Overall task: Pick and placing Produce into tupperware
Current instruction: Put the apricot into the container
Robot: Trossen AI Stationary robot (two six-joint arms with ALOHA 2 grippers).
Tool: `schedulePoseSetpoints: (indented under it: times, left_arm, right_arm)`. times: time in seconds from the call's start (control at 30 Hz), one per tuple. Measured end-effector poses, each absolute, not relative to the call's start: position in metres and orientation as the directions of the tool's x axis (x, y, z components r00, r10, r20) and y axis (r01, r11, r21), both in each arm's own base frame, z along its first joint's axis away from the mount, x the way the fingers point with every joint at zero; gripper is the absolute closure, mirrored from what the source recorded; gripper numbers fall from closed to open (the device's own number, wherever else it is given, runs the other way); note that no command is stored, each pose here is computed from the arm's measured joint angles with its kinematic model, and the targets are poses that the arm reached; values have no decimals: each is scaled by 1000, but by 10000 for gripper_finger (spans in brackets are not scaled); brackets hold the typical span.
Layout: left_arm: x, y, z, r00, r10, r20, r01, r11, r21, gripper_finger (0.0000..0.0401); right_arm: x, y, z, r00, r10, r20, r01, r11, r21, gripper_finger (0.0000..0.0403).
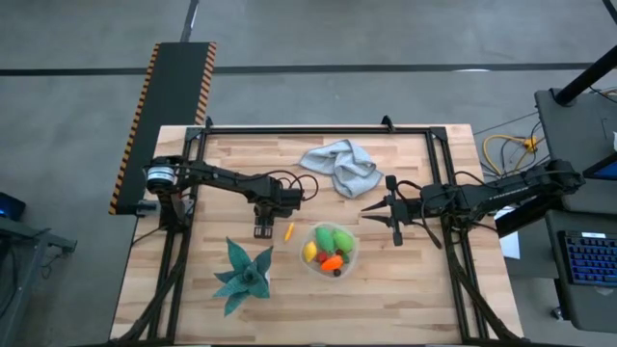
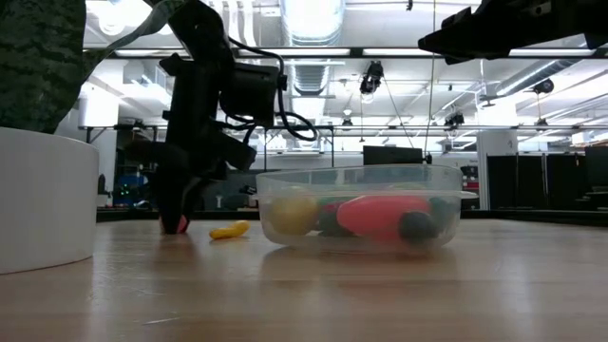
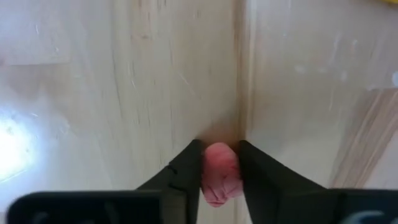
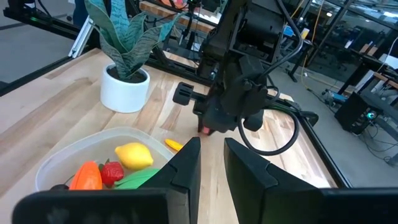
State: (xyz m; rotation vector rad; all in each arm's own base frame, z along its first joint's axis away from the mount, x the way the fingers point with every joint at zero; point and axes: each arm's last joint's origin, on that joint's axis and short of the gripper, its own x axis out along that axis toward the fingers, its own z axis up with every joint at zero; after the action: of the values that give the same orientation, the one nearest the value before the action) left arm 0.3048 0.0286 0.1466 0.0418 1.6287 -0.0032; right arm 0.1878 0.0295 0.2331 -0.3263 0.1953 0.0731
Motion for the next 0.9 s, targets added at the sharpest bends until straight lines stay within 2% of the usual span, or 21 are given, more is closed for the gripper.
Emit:
schedulePoseSetpoints:
  times: [0.17, 0.5, 0.6, 0.9]
  left_arm:
    - [305, 29, 147, -58, 28, -998, 65, 998, 24, 358]
    - [311, 29, 153, -44, 37, -998, 77, 996, 34, 363]
    - [321, 31, 161, 20, 54, -998, 82, 995, 55, 363]
    - [337, 29, 183, 101, 27, -994, 136, 990, 40, 364]
  right_arm:
    - [188, 29, 233, 979, 40, -202, -103, 945, -311, 339]
    - [188, 30, 233, 979, 40, -202, -103, 944, -314, 339]
    - [188, 29, 233, 979, 39, -202, -103, 944, -314, 339]
    - [188, 29, 233, 979, 39, -201, -103, 944, -314, 339]
